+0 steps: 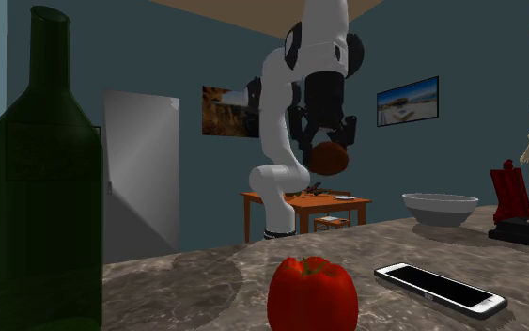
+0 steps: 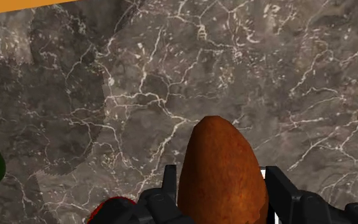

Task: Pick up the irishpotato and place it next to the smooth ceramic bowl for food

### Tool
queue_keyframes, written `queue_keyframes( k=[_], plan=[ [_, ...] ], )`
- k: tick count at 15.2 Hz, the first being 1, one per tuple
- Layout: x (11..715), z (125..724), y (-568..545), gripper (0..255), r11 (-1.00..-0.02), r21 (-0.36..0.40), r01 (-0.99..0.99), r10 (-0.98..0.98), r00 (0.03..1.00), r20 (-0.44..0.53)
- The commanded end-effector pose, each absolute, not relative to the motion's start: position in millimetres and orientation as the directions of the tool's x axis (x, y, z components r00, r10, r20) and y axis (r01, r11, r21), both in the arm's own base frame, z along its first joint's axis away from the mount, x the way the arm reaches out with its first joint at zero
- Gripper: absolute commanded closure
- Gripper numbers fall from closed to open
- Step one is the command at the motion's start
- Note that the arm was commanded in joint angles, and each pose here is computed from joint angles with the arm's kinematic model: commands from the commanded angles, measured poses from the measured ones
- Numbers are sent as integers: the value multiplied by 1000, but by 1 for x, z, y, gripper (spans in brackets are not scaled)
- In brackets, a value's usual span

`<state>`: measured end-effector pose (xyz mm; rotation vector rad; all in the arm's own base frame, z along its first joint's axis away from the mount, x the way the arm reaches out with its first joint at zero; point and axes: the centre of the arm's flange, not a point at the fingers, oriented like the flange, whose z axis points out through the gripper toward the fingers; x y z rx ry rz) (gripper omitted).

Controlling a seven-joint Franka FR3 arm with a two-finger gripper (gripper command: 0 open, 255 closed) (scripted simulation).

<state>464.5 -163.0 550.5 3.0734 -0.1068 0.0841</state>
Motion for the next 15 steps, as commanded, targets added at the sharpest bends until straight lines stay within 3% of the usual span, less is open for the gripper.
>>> queue_keyframes(
  k=[1, 15],
  plan=[
    [473, 545, -138, 255, -995, 63, -72, -69, 996, 57],
    [535, 545, 36, 255, -995, 63, -72, -69, 996, 57]
  ],
)
